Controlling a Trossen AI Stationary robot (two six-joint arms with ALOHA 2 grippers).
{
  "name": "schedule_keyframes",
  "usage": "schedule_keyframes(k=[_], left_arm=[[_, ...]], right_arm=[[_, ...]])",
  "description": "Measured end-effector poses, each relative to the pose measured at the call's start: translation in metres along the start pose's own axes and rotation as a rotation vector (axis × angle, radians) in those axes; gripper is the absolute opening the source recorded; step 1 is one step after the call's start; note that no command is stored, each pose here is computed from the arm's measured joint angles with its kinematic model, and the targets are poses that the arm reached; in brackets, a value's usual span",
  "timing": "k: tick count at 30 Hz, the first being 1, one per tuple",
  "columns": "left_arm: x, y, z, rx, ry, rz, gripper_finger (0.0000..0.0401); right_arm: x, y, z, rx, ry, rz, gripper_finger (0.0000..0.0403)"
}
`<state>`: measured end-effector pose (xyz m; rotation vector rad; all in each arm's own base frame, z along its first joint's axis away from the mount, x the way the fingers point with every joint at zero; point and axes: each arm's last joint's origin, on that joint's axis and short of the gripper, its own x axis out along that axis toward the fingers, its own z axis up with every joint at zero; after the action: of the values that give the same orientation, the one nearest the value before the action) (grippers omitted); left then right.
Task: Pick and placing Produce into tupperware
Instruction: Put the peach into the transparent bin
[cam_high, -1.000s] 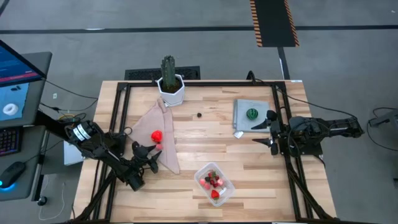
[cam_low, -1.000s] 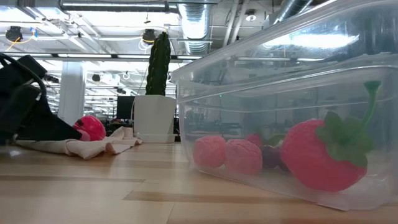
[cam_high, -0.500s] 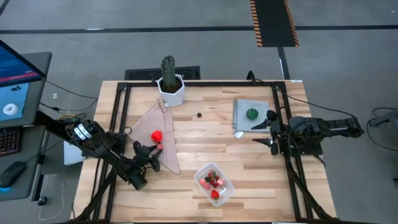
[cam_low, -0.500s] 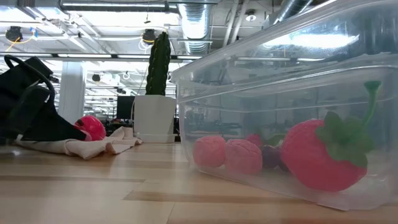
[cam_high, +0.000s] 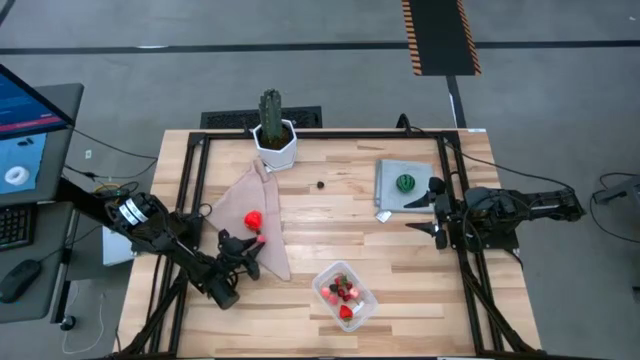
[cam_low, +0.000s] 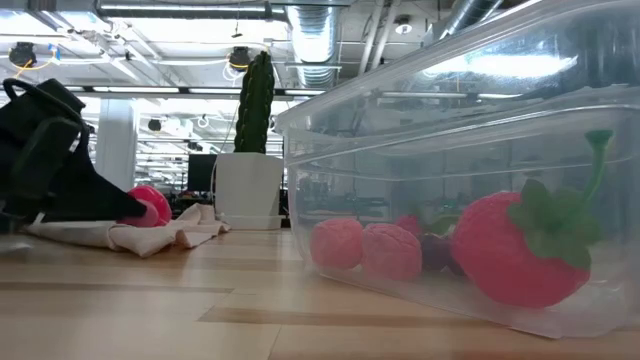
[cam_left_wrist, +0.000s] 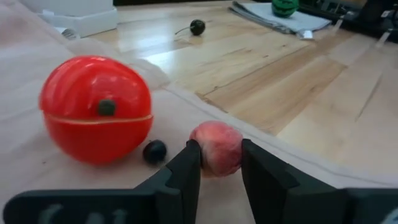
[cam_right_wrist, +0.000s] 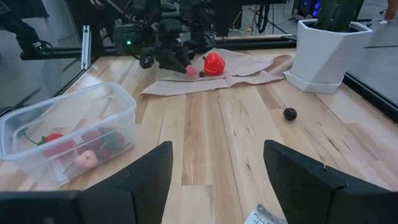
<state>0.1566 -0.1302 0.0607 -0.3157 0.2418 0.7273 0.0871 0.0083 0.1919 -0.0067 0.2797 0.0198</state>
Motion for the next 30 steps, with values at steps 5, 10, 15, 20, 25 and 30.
schedule_keyframes(k=[5, 10, 15, 20, 25, 30], left_arm=[[-0.001, -0.012, 0.003, 0.006, -0.030, -0.014, 0.0095], [-0.004, -0.032, 0.011, 0.018, -0.045, -0.035, 0.0095], [-0.010, -0.059, 0.027, 0.071, -0.075, -0.062, 0.0095], [-0.015, -0.092, 0.051, 0.155, -0.092, -0.079, 0.0095], [-0.015, -0.126, 0.078, 0.256, -0.089, -0.090, 0.0095], [-0.009, -0.154, 0.105, 0.334, -0.033, -0.146, 0.0095]], right_arm=[[0.000, 0.000, 0.000, 0.000, 0.000, 0.000, 0.0276], [0.000, 0.000, 0.000, 0.000, 0.000, 0.000, 0.0276], [0.000, 0.000, 0.000, 0.000, 0.000, 0.000, 0.0276], [0.000, 0.000, 0.000, 0.000, 0.000, 0.000, 0.0276], [0.000, 0.000, 0.000, 0.000, 0.000, 0.000, 0.0276], [0.000, 0.000, 0.000, 0.000, 0.000, 0.000, 0.0276]])
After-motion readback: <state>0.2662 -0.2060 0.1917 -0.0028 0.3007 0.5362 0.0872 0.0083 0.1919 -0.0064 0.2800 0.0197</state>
